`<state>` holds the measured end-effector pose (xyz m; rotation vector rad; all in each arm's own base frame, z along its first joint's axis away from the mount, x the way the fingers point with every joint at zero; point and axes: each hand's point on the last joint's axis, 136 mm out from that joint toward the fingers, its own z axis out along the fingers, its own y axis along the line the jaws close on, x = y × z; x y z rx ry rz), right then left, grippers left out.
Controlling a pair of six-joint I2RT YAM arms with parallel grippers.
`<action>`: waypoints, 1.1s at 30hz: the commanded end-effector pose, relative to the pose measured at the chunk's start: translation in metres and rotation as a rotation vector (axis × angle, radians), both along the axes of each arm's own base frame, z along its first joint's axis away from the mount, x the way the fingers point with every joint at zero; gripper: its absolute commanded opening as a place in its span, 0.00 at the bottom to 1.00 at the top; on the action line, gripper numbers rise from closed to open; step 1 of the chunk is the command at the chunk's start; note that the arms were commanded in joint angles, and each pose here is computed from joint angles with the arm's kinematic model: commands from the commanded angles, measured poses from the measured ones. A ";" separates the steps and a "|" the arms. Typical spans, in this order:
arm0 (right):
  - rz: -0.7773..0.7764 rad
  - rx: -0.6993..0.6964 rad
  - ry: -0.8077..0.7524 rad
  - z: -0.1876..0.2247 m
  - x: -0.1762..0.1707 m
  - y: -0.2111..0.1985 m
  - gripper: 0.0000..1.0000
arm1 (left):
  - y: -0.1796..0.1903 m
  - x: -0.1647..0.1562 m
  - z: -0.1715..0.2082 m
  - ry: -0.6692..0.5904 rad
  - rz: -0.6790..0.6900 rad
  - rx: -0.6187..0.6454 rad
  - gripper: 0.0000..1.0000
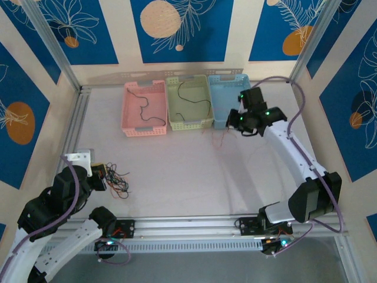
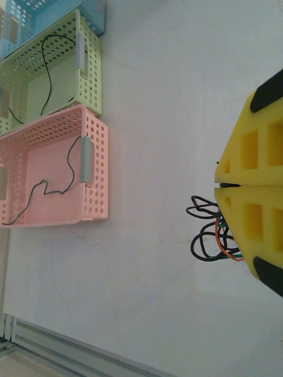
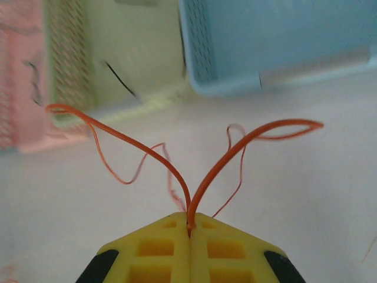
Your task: Untangle the cables
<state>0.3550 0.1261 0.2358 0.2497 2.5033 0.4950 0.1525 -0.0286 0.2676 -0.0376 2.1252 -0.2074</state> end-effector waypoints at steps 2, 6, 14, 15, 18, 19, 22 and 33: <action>-0.048 0.073 -0.073 0.055 0.024 -0.012 0.00 | -0.002 0.003 0.003 -0.018 -0.006 -0.001 0.00; -0.102 0.151 -0.137 0.091 0.061 -0.025 0.00 | -0.002 0.003 0.003 -0.017 -0.005 0.001 0.00; -0.192 0.210 -0.141 0.090 0.141 -0.049 0.00 | -0.001 0.004 0.002 -0.013 0.000 0.006 0.00; -0.203 0.214 -0.135 0.086 0.150 -0.051 0.00 | -0.001 0.004 0.002 -0.012 0.001 0.006 0.00; -0.248 0.208 -0.084 0.064 0.173 -0.060 0.00 | -0.001 0.004 0.002 -0.011 0.002 0.007 0.00; -0.258 0.215 -0.064 0.056 0.181 -0.063 0.00 | -0.002 0.004 0.001 -0.009 0.001 0.008 0.00; -0.299 0.195 -0.007 0.026 0.195 -0.071 0.00 | -0.002 0.005 0.001 -0.006 0.002 0.010 0.00; -0.225 0.190 0.209 -0.077 0.197 -0.045 0.41 | -0.003 0.005 0.000 -0.004 -0.001 0.012 0.00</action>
